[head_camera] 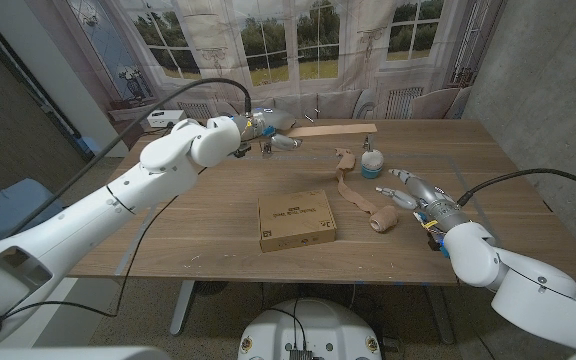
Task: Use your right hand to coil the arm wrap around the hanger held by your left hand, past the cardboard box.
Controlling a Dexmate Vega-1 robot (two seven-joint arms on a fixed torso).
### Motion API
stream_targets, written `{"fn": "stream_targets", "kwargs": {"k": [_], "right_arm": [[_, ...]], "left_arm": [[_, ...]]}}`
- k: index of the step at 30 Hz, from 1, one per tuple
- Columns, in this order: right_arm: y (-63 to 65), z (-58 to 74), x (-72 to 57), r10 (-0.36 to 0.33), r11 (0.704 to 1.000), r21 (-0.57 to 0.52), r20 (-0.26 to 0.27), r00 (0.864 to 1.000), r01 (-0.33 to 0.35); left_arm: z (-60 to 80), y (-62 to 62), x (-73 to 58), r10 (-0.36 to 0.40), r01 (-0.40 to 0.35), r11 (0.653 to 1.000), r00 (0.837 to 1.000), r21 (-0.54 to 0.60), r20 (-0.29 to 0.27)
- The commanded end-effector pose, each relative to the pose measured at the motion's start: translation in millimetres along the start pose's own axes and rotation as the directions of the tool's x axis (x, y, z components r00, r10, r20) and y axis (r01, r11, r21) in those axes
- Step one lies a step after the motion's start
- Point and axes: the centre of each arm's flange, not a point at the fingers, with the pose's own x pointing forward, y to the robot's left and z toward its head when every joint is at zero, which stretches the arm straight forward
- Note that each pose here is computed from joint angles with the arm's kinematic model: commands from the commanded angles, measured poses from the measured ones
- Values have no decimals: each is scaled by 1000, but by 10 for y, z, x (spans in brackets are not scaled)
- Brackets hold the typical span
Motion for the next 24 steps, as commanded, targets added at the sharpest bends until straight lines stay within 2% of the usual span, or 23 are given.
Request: {"fn": "stream_targets", "kwargs": {"k": [1,15,24], "right_arm": [[26,109,-4,48,991,-124,-43,998,-53],[118,225,103,89,968,-225,-93,992,-108],[175,262,131,144,951,-253,-139,980,-175]], "left_arm": [[-58,17,-56,7,-7,1000,1000,-7,-13],[-199,9,-143,28,-29,999,999,-23,-46],[-283,2,-157,34,-37,998,998,-43,-51]]}}
